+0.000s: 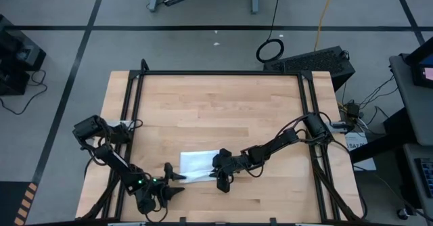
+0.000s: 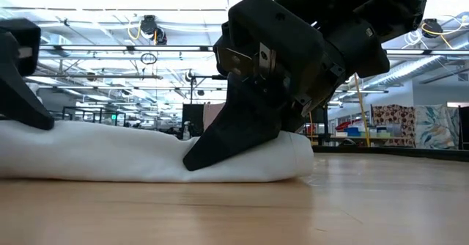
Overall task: Roll towel
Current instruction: Roll the white towel
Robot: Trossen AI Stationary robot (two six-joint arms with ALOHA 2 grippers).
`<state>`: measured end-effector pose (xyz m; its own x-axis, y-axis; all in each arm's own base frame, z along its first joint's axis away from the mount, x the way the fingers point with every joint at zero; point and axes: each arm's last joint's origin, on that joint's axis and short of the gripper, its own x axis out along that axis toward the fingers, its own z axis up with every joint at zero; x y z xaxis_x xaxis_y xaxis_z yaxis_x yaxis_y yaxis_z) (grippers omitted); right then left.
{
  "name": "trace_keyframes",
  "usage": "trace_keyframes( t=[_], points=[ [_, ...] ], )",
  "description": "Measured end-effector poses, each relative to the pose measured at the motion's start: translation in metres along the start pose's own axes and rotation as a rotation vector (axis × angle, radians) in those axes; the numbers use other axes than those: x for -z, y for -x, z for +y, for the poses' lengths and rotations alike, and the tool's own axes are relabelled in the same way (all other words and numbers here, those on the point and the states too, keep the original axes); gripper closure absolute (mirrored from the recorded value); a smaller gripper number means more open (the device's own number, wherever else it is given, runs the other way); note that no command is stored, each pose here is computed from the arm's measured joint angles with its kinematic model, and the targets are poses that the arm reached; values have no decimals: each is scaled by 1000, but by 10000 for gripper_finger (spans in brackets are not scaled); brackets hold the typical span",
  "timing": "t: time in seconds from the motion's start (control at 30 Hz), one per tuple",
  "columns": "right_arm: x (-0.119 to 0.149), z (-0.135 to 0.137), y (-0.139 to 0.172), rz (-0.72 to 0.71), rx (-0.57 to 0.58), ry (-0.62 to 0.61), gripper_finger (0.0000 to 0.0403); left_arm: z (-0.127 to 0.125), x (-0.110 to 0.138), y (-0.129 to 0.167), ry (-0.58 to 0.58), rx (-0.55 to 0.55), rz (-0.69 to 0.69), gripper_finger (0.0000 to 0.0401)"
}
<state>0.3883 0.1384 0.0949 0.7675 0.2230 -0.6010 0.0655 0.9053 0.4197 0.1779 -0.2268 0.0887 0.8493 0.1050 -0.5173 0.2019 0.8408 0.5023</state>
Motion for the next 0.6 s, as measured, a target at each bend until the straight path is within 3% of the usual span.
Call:
trace_keyframes(
  t=[0.6],
  points=[
    [2,3,0,27,-49,48,385,21,11,-21,201,-16,157,157]
  ],
)
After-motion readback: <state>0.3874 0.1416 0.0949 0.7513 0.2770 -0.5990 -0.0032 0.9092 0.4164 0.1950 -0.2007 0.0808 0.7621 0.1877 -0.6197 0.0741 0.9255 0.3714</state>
